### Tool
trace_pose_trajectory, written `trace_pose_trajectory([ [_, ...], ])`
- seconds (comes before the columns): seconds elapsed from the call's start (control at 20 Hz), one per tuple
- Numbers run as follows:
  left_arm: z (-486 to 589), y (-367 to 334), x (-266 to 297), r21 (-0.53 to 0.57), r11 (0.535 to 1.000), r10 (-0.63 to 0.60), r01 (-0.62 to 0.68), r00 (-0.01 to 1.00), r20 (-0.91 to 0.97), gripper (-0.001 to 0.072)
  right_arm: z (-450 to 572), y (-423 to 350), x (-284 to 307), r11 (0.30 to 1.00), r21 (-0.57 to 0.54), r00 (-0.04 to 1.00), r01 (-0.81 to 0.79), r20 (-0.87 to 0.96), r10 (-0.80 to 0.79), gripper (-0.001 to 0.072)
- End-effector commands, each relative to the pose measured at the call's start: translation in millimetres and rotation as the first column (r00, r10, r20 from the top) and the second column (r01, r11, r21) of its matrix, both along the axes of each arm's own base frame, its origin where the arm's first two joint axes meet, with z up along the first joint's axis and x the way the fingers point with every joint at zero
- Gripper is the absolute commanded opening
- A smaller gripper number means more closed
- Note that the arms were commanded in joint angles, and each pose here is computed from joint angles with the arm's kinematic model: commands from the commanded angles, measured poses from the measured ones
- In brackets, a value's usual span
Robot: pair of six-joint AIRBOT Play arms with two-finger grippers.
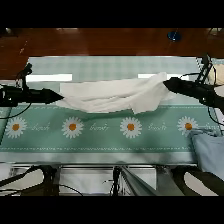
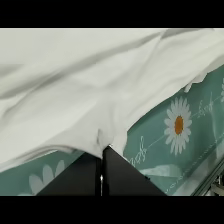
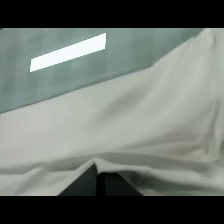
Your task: Fold the shirts.
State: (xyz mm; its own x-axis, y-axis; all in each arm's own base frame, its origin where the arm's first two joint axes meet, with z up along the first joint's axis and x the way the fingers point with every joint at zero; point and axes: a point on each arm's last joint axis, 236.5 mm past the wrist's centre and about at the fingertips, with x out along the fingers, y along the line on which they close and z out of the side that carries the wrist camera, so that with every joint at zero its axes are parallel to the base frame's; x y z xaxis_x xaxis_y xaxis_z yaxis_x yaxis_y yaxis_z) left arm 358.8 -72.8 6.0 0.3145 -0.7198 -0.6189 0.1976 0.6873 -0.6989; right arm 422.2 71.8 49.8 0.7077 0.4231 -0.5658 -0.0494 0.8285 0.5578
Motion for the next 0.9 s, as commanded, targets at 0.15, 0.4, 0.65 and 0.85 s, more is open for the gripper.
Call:
trace_pose_trajectory([
  [0.15,2,20,35,0.078,0.99,0.106,-0.113,0.99,0.091,0.0028,-13,-10,51,0.997,-0.063,0.999,0.045,0.024,-0.044,0.0027],
  [0.4,-22,46,38,0.173,0.973,0.146,-0.156,0.987,0.068,0.0028,-33,-26,70,0.99,-0.081,0.994,0.112,0.021,-0.111,0.0027],
  [0.65,-46,42,46,0.178,0.969,0.169,-0.172,0.985,0.031,0.0028,-26,-44,84,0.975,-0.091,0.978,0.201,0.076,-0.194,0.0026],
  [0.85,-51,47,61,0.192,0.959,0.202,-0.208,0.978,0.053,0.0028,-24,-51,88,0.968,-0.102,0.971,0.23,0.097,-0.22,0.0026],
])
